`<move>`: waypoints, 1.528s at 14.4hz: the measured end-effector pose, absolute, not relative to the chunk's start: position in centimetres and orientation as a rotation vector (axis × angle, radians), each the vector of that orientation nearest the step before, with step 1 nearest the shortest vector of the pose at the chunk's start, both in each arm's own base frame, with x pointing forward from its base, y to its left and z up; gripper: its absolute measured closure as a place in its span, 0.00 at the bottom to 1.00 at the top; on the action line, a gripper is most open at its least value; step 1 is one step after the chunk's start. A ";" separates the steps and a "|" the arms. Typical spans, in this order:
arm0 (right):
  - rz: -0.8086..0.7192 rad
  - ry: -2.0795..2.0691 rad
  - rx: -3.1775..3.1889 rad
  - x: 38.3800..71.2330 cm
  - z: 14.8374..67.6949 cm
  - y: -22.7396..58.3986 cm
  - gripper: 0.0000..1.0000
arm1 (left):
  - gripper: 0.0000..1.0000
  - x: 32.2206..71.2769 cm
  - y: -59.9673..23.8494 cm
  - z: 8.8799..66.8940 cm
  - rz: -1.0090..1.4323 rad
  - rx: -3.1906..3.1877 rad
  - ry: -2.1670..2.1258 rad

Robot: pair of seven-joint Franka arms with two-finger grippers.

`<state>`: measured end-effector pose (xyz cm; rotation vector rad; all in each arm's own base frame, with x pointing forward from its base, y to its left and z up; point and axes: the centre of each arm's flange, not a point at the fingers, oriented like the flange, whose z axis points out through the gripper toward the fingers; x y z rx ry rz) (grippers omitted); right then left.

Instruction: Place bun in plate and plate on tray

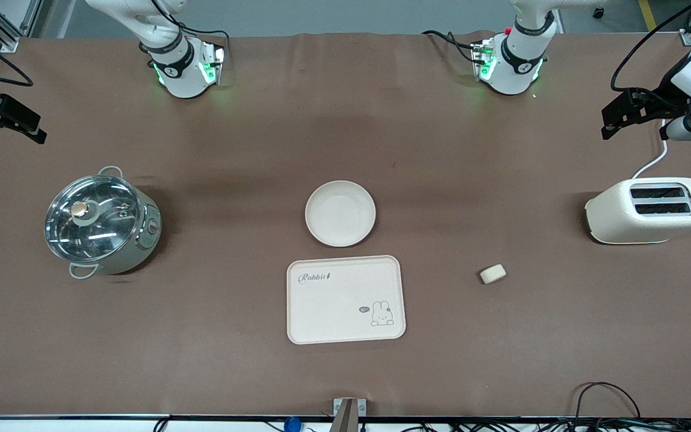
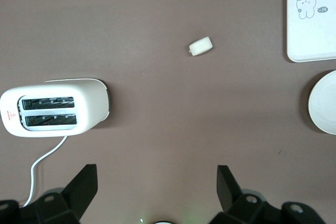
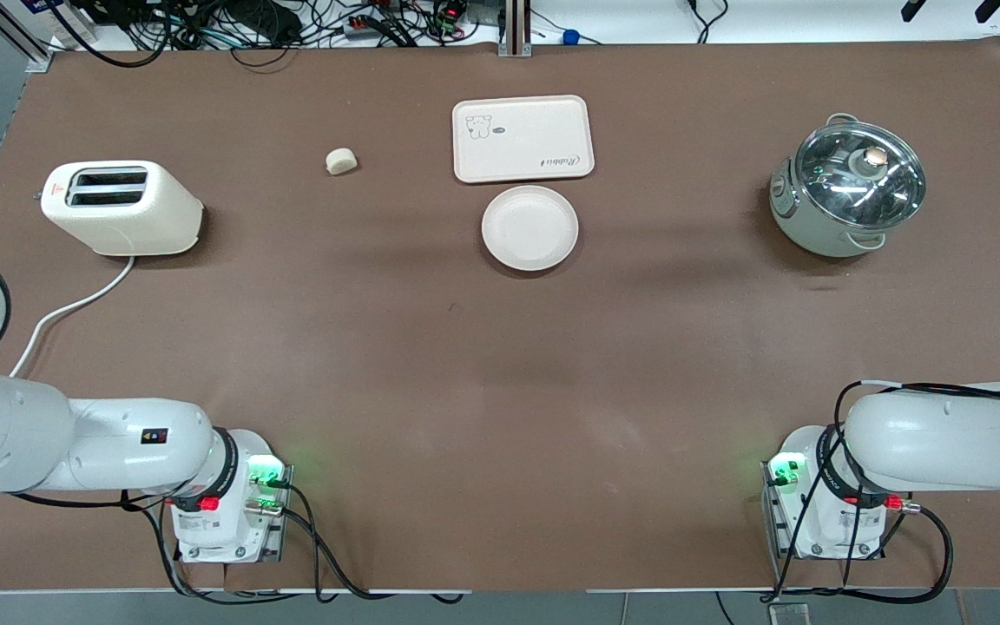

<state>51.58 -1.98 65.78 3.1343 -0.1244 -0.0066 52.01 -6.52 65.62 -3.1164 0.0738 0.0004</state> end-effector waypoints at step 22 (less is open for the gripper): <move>-0.069 0.144 3.301 55.3 50.4 11.1 0.00 | 0.00 66.8 -15.8 29.3 0.014 -3.118 -0.724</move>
